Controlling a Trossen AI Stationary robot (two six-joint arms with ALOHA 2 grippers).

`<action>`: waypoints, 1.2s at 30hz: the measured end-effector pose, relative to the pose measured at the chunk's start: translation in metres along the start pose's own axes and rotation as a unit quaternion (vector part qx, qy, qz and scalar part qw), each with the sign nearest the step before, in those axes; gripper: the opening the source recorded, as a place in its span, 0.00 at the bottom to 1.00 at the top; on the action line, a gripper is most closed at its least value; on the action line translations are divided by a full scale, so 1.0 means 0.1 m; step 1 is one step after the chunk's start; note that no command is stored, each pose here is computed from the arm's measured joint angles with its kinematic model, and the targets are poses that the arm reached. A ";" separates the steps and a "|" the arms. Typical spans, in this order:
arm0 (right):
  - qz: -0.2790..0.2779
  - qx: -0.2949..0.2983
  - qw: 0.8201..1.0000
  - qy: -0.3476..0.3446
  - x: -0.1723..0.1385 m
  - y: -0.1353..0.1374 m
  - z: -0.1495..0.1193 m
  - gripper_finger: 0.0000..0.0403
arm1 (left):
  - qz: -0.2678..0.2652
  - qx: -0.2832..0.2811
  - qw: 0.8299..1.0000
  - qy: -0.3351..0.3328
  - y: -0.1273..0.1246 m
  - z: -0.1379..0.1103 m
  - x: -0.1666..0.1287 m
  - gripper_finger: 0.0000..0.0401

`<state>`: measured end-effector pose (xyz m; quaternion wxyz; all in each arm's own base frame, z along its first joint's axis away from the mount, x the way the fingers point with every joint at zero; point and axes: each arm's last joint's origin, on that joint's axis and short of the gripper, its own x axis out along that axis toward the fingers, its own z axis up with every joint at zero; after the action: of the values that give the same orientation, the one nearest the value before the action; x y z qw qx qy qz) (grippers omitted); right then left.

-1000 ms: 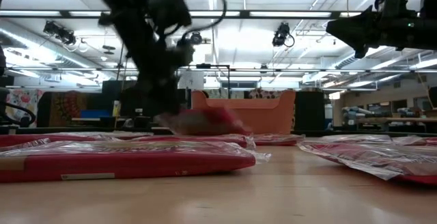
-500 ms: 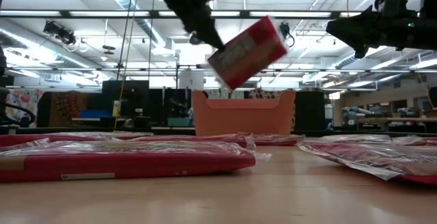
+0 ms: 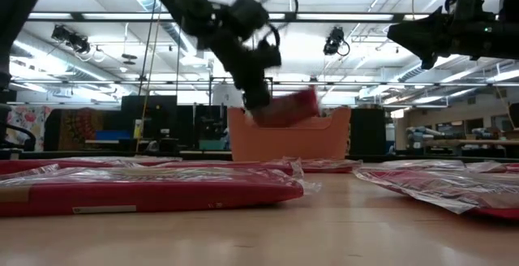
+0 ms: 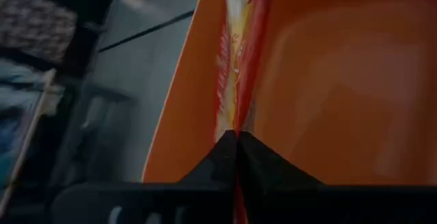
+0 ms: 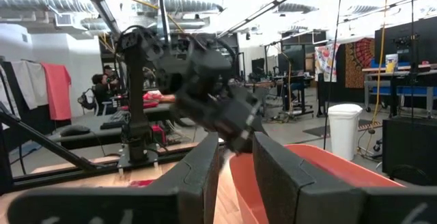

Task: Sort popcorn bags into baskets
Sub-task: Put the red popcorn bag into the orange bin

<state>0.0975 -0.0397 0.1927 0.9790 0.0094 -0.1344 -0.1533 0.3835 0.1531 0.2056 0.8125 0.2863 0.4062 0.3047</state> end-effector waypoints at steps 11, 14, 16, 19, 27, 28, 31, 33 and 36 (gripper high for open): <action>0.000 0.000 1.000 0.000 0.00 0.00 0.00 0.24 | -0.097 0.043 0.993 -0.051 -0.22 0.22 -0.40 0.36; 0.000 0.000 1.000 0.000 0.00 0.00 0.00 0.24 | -0.168 0.044 0.981 -0.088 -0.32 0.30 -0.64 0.37; 0.000 0.000 1.000 0.000 0.00 0.00 0.00 0.24 | -0.225 0.041 0.968 -0.103 -0.38 0.33 -0.79 0.37; 0.000 0.000 1.000 0.000 0.00 0.00 0.00 0.24 | -0.302 0.034 0.951 -0.055 -0.54 0.25 -0.92 0.36; 0.000 0.000 1.000 0.000 0.00 0.00 0.00 0.24 | -0.345 -0.129 0.893 0.259 -0.71 -0.18 -1.07 0.35; 0.000 0.000 1.000 0.000 0.00 0.00 0.00 0.24 | -0.334 -0.147 0.884 0.291 -0.70 -0.22 -1.09 0.35; 0.000 0.000 1.000 0.000 0.00 0.00 0.00 0.24 | -0.299 -0.191 0.858 0.371 -0.70 -0.32 -1.17 0.35; -0.001 0.000 1.000 0.000 0.00 0.00 0.00 0.24 | -0.286 -0.202 0.852 0.390 -0.75 -0.36 -1.21 0.37; 0.000 0.000 1.000 0.000 0.00 0.00 0.00 0.24 | -0.267 -0.237 0.844 0.400 -0.87 -0.42 -1.23 0.42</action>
<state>0.0975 -0.0397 0.1927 0.9789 0.0094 -0.1342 -0.1537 0.3115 0.0158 0.1822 0.6729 -0.1810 0.6720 0.2509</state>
